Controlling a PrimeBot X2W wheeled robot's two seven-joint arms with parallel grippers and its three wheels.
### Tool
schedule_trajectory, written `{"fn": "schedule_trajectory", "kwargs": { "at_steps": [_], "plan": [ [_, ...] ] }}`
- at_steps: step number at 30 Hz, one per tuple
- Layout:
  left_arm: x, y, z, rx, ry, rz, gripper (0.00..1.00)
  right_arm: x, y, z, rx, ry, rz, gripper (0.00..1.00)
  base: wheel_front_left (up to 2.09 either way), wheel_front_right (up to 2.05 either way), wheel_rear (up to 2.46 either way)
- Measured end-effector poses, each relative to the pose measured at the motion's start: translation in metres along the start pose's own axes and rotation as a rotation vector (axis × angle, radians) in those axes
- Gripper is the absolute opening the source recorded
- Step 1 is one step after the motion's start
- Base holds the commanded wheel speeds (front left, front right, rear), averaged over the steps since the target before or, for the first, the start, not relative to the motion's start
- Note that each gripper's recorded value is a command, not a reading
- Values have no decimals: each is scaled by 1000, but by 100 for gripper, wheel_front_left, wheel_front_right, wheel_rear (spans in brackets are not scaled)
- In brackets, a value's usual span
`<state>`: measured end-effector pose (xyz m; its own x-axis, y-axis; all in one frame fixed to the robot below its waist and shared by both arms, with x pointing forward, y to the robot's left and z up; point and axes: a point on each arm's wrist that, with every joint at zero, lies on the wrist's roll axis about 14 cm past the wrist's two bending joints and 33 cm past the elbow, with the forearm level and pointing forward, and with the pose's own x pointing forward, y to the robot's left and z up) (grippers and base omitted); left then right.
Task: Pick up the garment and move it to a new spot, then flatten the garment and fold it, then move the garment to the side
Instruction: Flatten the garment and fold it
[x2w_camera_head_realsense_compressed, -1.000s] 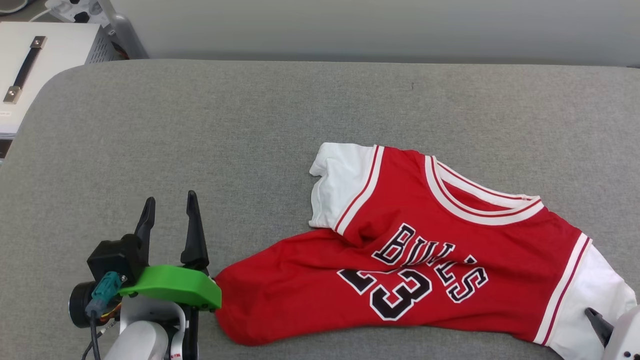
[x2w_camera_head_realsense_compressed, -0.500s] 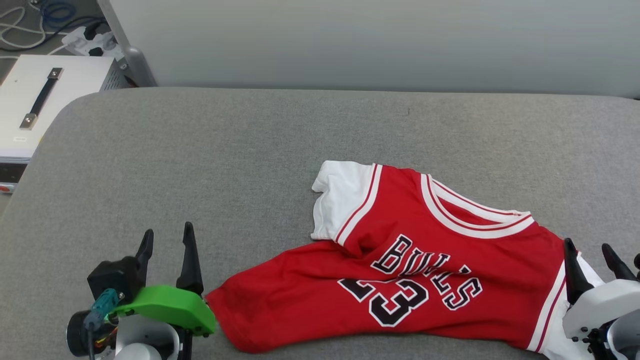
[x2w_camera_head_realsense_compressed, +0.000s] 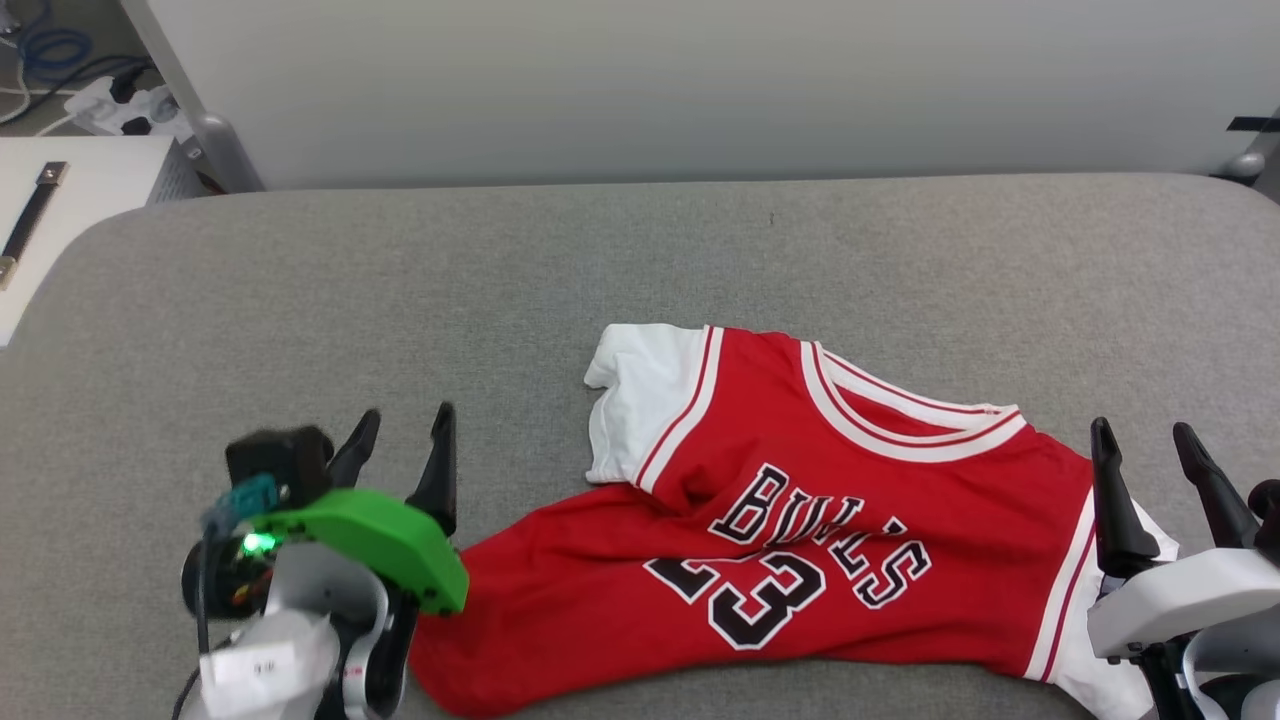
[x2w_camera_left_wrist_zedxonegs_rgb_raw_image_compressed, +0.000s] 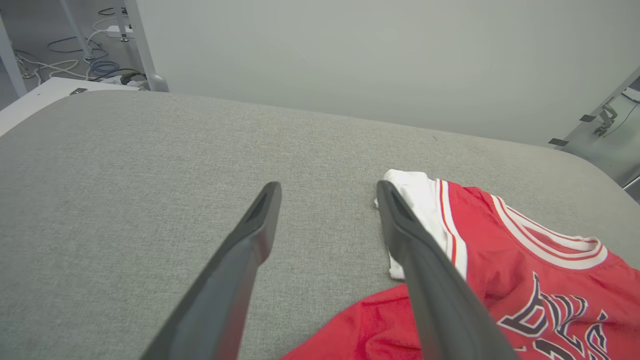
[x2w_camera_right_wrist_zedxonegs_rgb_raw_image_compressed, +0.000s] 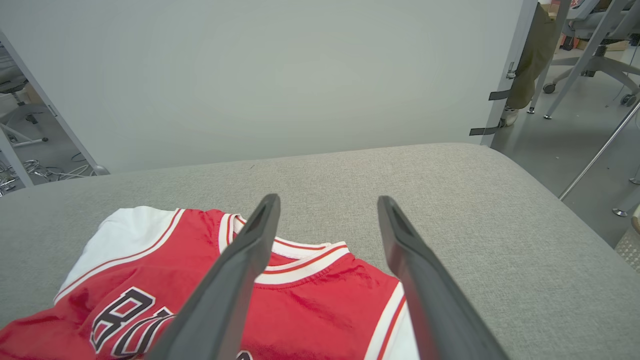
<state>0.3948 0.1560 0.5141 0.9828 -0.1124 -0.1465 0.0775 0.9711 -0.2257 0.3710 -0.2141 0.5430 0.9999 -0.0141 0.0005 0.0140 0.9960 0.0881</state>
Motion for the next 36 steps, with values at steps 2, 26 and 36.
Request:
{"fn": "schedule_trajectory", "kwargs": {
  "at_steps": [2,26,36],
  "plan": [
    [17,-13,6,-1,27,-59,100,2,-1,1,1,-5,-4,100,0,0,0],
    [149,-74,-94,164,856,-355,100,38,-28,-38,41,35,-88,100,0,0,0],
    [148,-63,-153,225,1082,-339,100,34,-47,-55,34,77,-148,100,0,0,0]
  ]
}}
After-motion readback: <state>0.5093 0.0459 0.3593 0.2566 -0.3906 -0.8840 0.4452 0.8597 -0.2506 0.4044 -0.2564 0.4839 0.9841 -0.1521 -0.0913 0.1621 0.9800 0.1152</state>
